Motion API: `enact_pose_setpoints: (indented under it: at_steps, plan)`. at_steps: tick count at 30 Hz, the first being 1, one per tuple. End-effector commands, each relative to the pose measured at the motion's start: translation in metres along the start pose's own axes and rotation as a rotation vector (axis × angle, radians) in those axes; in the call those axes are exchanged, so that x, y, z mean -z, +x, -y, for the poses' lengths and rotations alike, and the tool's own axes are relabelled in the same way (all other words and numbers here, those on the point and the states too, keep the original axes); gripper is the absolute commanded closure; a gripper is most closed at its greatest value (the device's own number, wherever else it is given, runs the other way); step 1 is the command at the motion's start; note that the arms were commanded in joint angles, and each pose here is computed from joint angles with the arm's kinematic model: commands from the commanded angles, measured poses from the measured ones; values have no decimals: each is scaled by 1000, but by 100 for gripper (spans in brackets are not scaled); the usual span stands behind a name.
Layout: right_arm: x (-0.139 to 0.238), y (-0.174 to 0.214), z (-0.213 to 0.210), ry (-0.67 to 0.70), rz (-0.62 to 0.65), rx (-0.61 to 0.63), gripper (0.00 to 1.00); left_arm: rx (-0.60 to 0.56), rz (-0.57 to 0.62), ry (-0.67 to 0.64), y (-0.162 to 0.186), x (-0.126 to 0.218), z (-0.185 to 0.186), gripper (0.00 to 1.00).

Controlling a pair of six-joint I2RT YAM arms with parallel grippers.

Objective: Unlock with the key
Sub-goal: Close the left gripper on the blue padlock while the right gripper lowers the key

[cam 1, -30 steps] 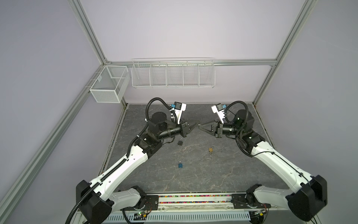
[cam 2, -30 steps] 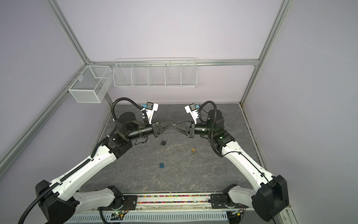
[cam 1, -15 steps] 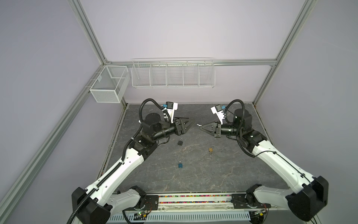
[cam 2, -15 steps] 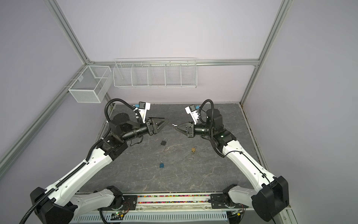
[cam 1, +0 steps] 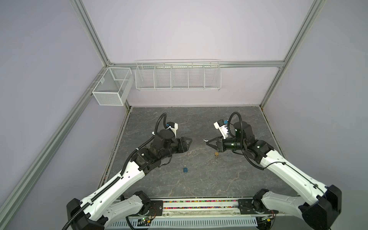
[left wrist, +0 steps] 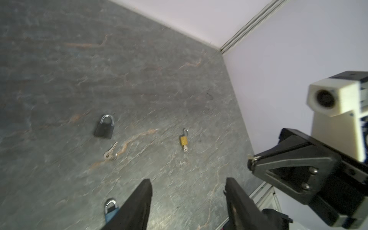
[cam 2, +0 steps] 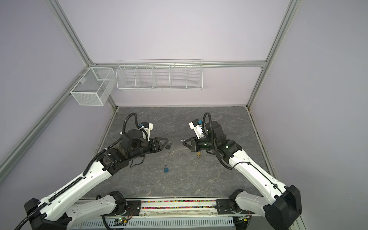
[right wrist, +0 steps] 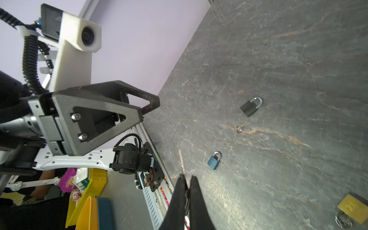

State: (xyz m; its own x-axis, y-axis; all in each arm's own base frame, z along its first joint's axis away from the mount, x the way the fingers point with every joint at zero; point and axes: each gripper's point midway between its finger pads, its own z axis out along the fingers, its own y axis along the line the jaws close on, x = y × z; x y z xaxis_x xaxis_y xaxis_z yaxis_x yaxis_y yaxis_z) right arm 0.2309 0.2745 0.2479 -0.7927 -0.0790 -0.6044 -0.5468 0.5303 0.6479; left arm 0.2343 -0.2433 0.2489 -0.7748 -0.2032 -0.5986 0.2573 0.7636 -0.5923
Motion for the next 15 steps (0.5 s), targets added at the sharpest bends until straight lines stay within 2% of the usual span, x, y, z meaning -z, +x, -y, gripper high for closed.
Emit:
enact_pose_setpoints:
  at_steps: [1,6,10,15]
  plan:
    - [-3,23,19,83,-25,-51,94,57,-60,-224,34,-1,-49,40]
    - [-9,60,44,145,-71,-128,93,47,-162,-352,77,-10,-70,39]
    - [-12,80,57,143,-57,-192,94,63,-289,-406,113,-27,-78,39]
    - [-9,90,70,191,-48,-202,94,14,-358,-482,134,-46,-77,38]
